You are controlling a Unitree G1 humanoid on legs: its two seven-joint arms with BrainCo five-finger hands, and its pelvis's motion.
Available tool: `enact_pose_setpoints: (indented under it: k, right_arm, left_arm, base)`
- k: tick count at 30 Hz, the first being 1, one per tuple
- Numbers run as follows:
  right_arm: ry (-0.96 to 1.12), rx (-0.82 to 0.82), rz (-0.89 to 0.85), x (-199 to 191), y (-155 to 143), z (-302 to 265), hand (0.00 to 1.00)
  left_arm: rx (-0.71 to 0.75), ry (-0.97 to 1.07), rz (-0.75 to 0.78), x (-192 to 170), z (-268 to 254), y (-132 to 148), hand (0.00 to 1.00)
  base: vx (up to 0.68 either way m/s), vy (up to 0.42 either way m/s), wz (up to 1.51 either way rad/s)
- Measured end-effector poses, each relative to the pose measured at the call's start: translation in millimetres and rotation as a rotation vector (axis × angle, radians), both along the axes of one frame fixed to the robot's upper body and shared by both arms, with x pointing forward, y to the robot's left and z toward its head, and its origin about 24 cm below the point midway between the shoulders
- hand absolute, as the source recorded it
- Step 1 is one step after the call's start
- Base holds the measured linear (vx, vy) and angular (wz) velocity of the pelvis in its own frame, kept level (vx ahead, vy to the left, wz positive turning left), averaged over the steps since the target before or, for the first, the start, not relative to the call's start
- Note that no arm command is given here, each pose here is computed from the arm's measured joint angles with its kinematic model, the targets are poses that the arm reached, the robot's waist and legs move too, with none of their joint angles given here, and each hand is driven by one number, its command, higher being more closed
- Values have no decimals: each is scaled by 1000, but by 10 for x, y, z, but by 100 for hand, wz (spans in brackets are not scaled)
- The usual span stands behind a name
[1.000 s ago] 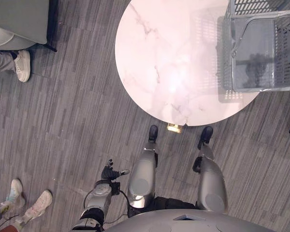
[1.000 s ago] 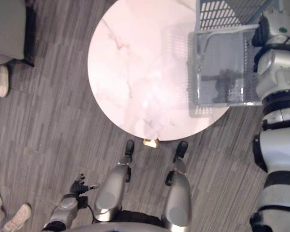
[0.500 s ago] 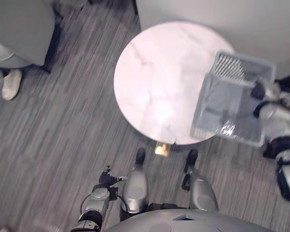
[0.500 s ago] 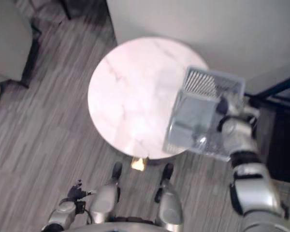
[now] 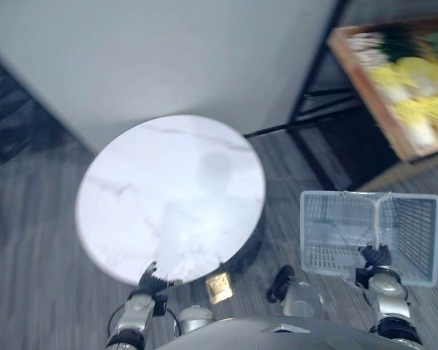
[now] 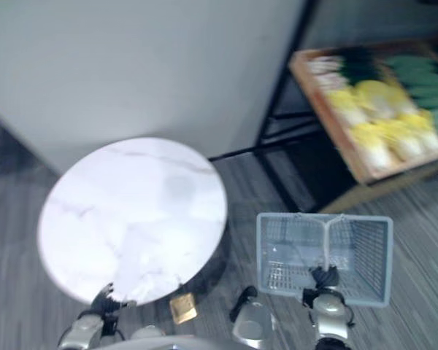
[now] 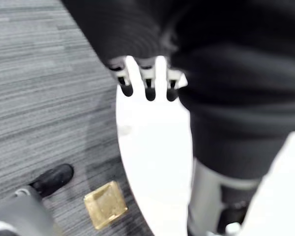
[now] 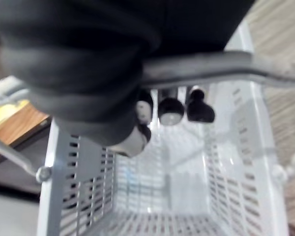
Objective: Pick vegetable in the basket
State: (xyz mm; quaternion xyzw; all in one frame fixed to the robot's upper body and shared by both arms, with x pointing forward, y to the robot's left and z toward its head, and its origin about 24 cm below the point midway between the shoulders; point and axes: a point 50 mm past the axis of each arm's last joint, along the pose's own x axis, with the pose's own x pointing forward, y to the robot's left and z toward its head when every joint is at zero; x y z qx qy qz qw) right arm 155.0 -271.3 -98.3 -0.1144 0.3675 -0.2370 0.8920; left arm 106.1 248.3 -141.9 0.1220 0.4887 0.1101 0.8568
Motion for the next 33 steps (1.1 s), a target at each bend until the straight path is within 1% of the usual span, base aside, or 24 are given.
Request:
enact_pose_setpoints:
  k: [1, 3, 4, 5, 8, 9, 10, 12, 14, 16, 19, 20, 21, 22, 23, 25, 27, 29, 31, 33]
  right_arm:
    - [21, 7, -4, -58, 7, -38, 100]
    - [55, 27, -19, -130, 39, -111, 100]
    - [98, 46, -36, -247, 74, -191, 100]
    - [110, 52, -40, -286, 89, -213, 100]
    - [179, 61, -62, -532, 96, -303, 100]
    - [209, 69, -61, -590, 125, -344, 100]
    - [219, 77, -60, -608, 153, -362, 100]
    - [298, 128, -28, -688, 307, -485, 100]
    - [341, 157, -19, -708, 373, -543, 100]
    - [379, 156, -26, -817, 353, -567, 100]
    - [372, 133, -38, -782, 253, -541, 100]
    - [355, 112, -31, -722, 187, -509, 100]
    - [365, 100, -58, -769, 93, -498, 100]
    - [372, 100, -71, -814, 78, -501, 100]
    - [377, 103, -76, -844, 88, -509, 100]
    - [397, 130, -98, -940, 169, -551, 100]
    - [396, 161, -89, -935, 271, -581, 100]
    - [395, 173, -99, -935, 297, -591, 100]
    - [415, 180, -112, -1013, 301, -607, 100]
    - [403, 192, -117, -978, 321, -608, 100]
  left_arm:
    - [4, 4, 2, -3, 1, 16, 0]
    - [-22, 7, 23, 10, -26, -52, 0]
    - [-51, 10, 44, 29, -55, -139, 0]
    - [-57, 14, 49, 22, -64, -156, 0]
    - [-85, 34, 78, -47, -111, -256, 0]
    - [-102, 66, 91, -152, -155, -317, 0]
    - [-101, 69, 95, -167, -158, -313, 0]
    - [-88, 42, 138, -156, -143, -276, 0]
    - [-99, 63, 153, -247, -169, -310, 0]
    - [-110, 36, 179, -217, -156, -310, 0]
    - [-127, -4, 173, -61, -132, -373, 0]
    - [-125, -11, 171, -57, -135, -408, 0]
    - [-125, -21, 158, 19, -122, -423, 0]
    - [-124, -20, 149, 19, -123, -432, 0]
    - [-122, -18, 143, 18, -123, -429, 0]
    - [-88, -8, 99, 10, -108, -340, 0]
    - [-67, -19, 66, 89, -80, -299, 0]
    - [-71, -40, 45, 196, -55, -328, 0]
    - [-90, -83, 18, 359, -15, -422, 0]
    - [-90, -100, 14, 420, 7, -427, 0]
  base:
    - [217, -164, -160]
    - [215, -227, -132]
    - [192, -217, -126]
    - [271, -260, -158]
    - [278, -174, -171]
    - [258, -108, -164]
    - [332, -132, -178]
    - [308, -130, -225]
    - [230, -70, -221]
    - [146, -26, -161]
    - [214, 48, -182]
    - [260, 111, -180]
    - [340, 172, -194]
    - [288, 146, -125]
    - [371, 167, -85]
    - [381, 116, -50]
    - [439, 53, -33]
    - [415, 43, 4]
    - [459, -69, 43]
    - [441, -210, 40]
